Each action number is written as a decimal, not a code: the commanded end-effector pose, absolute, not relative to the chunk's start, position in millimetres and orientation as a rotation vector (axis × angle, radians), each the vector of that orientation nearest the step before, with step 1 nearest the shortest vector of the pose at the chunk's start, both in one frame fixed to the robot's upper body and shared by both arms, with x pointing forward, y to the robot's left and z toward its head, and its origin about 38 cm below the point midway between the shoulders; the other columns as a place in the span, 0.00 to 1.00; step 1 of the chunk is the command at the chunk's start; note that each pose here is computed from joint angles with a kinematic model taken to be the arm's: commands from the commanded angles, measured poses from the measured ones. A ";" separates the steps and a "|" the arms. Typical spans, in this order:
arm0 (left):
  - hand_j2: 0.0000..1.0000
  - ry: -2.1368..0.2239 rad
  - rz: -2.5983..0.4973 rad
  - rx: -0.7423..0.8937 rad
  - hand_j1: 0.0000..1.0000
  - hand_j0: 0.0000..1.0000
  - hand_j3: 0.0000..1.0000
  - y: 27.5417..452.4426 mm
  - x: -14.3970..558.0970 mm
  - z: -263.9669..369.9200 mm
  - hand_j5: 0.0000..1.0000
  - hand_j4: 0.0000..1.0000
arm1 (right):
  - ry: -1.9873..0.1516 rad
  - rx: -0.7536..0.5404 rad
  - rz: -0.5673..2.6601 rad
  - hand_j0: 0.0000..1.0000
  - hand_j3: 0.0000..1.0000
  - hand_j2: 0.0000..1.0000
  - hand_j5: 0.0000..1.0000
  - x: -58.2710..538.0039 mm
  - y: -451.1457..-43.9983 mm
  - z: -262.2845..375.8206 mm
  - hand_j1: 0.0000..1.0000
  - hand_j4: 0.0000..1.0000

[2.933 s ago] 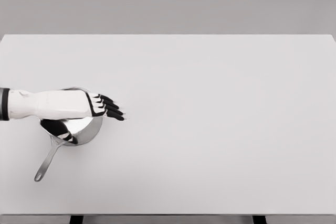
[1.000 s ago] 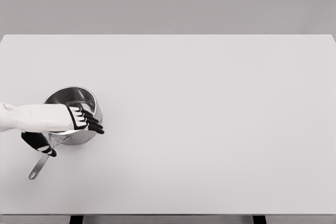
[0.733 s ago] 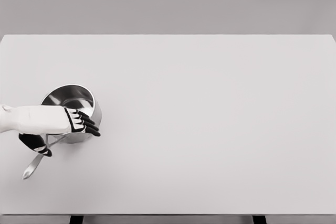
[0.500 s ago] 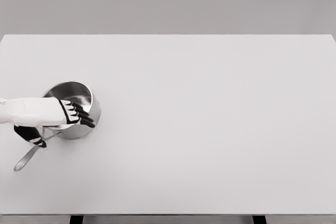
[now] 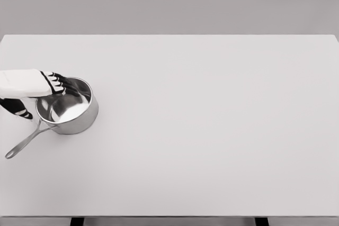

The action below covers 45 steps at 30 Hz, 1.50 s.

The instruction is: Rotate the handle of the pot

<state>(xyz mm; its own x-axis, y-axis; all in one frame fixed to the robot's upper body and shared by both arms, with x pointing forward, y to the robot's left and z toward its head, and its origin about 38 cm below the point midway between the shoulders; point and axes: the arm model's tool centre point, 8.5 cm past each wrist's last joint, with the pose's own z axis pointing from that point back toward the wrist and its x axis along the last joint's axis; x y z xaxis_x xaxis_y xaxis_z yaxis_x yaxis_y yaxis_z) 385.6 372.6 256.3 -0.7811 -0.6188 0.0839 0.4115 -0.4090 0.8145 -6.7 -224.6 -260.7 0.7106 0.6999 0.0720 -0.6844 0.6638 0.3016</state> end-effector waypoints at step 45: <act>1.00 -1.097 -2.013 0.249 1.00 1.00 1.00 430.4 338.3 233.0 1.00 1.00 | 0.053 0.319 0.782 1.00 1.00 1.00 1.00 -7.0 -224.8 -260.7 1.00 1.00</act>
<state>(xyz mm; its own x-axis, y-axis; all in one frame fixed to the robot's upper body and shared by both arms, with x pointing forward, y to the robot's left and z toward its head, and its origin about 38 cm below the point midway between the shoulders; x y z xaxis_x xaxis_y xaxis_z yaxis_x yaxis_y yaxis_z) 334.0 423.4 231.7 -0.6679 -0.7161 0.2028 0.5599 -0.3039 0.7708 -6.8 -224.6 -260.7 0.7105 0.7000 0.0715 -0.6844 0.6638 0.3017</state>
